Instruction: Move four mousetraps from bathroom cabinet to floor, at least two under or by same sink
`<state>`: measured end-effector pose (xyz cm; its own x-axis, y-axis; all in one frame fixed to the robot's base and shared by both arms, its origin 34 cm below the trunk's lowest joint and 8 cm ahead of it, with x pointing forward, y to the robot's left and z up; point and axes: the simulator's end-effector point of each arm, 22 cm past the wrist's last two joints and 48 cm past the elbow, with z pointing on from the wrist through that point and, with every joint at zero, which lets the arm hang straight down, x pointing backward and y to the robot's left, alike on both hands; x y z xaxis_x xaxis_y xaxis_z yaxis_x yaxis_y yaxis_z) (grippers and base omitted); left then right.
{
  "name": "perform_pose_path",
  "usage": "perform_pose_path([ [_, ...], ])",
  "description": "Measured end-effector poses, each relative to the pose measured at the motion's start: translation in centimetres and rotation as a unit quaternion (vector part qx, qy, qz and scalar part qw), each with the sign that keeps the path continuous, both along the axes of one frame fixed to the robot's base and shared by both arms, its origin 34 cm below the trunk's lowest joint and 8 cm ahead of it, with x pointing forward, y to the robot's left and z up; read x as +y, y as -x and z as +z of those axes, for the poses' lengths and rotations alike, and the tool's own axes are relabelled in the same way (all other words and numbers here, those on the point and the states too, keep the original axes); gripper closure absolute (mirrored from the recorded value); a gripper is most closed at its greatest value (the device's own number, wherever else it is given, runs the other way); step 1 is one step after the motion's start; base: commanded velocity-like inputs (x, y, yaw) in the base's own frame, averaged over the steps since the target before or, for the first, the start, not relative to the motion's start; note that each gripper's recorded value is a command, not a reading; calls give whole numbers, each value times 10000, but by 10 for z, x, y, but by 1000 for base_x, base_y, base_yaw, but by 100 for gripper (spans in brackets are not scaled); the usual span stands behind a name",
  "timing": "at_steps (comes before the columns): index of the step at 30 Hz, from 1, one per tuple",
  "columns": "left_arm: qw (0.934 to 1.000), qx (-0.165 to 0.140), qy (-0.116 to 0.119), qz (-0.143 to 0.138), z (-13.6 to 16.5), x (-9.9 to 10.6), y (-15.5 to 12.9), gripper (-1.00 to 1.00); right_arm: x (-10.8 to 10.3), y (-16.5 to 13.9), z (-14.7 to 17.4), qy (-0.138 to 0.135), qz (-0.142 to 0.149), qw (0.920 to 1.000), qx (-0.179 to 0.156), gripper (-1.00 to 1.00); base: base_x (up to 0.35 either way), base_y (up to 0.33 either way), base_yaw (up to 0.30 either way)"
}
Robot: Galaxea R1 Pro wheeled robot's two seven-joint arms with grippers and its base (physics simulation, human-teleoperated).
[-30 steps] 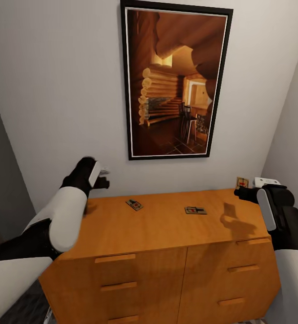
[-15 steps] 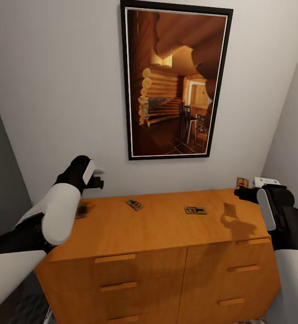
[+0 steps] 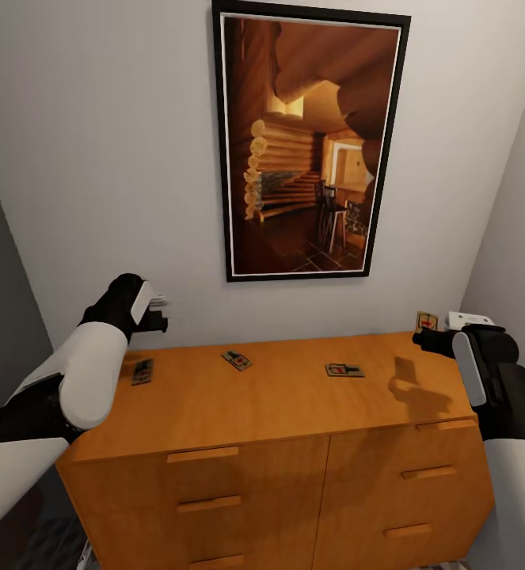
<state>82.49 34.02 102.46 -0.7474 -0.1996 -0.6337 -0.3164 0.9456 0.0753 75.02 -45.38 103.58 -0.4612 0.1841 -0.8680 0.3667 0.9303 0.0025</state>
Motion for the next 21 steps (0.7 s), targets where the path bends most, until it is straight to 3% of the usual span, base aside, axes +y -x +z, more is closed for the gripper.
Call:
perform_pose_path([
  [12, 10000, 73, 2, -6, -7, 1, 2, -100, 1, 0, -1, -6, 1, 10000, 7, 100, 0, 0, 0],
  [21, 9989, 465, 22, -93, -38, -2, 11, -100, 2, 0, -1, -14, 10, 10000, 7, 100, 0, 0, 0],
])
